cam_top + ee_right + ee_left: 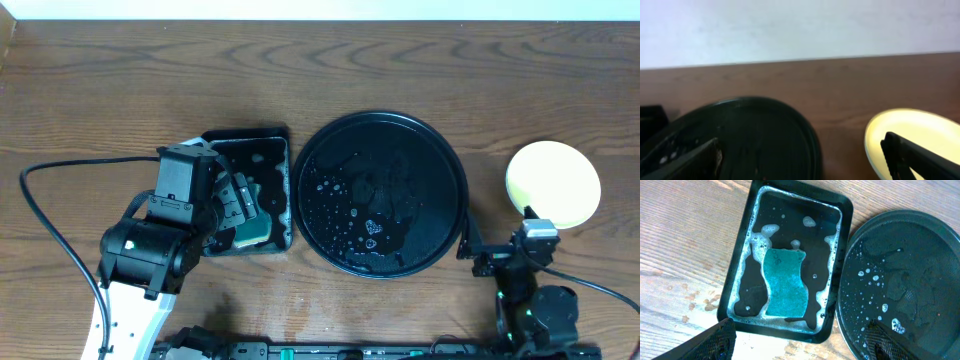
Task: Clean dirty plates on tray and stack at the side
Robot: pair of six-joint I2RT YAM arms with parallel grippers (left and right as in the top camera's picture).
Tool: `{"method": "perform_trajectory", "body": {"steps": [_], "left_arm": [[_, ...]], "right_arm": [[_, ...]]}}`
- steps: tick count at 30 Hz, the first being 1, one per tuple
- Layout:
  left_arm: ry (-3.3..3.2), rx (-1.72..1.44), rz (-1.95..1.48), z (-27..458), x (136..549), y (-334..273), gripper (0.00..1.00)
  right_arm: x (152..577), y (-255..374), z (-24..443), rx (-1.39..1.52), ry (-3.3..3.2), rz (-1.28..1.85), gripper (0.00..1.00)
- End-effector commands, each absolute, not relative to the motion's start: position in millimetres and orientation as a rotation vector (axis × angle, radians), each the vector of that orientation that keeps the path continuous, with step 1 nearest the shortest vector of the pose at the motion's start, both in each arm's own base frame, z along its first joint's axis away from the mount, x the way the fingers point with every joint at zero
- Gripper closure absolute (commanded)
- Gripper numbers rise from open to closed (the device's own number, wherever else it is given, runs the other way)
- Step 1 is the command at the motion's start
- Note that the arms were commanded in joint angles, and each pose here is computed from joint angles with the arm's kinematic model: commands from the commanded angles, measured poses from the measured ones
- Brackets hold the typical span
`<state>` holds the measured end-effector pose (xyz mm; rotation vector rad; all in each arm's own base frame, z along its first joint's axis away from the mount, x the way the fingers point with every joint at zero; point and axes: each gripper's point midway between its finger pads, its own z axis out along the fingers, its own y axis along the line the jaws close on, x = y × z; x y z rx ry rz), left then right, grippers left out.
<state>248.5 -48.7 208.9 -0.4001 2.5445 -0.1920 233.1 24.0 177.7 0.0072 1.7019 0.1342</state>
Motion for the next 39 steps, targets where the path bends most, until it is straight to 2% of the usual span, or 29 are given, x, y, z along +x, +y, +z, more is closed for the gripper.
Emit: {"method": "perform_trajectory", "body": {"steps": [1,32,39], "left_arm": [[2.532,-0.397,-0.196,214,250,-48,0.16],[2.52,-0.396,-0.197,214,245,-46,0.16],[2.276,-0.48,-0.165,231,238,-16,0.16]], "right_arm": [[240,22,164,0.026,1.68,0.132,0.01],[245,22,159,0.031,1.638,0.134,0.01],[245,22,159,0.031,1.638,0.134,0.01]]}}
